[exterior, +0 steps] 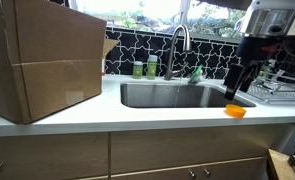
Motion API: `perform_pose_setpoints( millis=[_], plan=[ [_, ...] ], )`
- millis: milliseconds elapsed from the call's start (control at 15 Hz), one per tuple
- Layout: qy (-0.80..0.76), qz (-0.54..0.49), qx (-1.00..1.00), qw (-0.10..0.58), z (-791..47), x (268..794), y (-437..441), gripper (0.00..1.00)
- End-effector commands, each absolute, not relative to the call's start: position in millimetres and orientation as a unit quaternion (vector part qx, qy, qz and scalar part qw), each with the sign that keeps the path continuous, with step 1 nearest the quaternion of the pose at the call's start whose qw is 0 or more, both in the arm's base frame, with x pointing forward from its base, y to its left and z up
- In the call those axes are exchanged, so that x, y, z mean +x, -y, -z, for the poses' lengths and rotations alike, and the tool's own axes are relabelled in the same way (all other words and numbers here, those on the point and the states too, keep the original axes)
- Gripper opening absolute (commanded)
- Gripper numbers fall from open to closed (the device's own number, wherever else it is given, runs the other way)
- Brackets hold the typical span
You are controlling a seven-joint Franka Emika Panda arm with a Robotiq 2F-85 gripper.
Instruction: Pick up the orange bowl, fetch some water in the orange bowl and pour it out into the sink three times then put the orange bowl back on the kitchen counter
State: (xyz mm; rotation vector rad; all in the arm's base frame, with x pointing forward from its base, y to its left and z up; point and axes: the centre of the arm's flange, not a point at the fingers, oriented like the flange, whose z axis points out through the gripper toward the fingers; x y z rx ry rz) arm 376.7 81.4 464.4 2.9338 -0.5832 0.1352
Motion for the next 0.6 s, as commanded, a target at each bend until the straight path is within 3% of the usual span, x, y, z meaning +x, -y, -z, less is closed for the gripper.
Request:
perform_pose_setpoints(
  millis=[0, 533],
  plan=[
    [0.273, -0.041, 0.959, 0.061, -450.6, 349.6, 2.8, 1.0],
    [0.351, -0.02, 0.936, 0.025, -417.3, 325.9, 119.7, 1.0]
  ],
)
